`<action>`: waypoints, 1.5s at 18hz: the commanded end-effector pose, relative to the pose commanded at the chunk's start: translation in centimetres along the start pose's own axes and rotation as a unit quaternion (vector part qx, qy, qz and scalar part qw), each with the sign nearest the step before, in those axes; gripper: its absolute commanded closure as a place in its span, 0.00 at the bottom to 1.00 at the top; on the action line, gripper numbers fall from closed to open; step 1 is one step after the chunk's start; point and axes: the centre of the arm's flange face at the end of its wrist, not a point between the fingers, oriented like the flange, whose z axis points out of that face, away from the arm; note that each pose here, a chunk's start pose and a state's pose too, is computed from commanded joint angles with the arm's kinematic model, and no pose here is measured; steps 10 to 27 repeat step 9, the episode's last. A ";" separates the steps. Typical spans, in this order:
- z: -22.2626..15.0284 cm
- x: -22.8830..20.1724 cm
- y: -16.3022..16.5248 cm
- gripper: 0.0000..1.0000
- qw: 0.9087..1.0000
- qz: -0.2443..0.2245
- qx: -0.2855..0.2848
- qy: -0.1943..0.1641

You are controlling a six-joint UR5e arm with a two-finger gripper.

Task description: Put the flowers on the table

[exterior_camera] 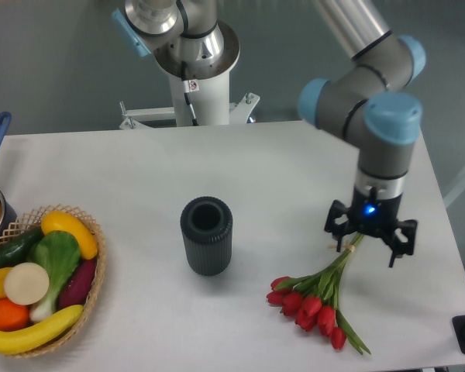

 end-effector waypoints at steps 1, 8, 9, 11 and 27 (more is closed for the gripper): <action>0.2 0.0 1.6 0.00 1.000 0.017 -0.005 0.005; -1.0 0.7 5.4 0.00 0.997 0.080 -0.015 0.008; -1.0 0.6 5.4 0.00 0.997 0.080 -0.015 0.007; -1.0 0.6 5.4 0.00 0.997 0.080 -0.015 0.007; -1.0 0.6 5.4 0.00 0.997 0.080 -0.015 0.007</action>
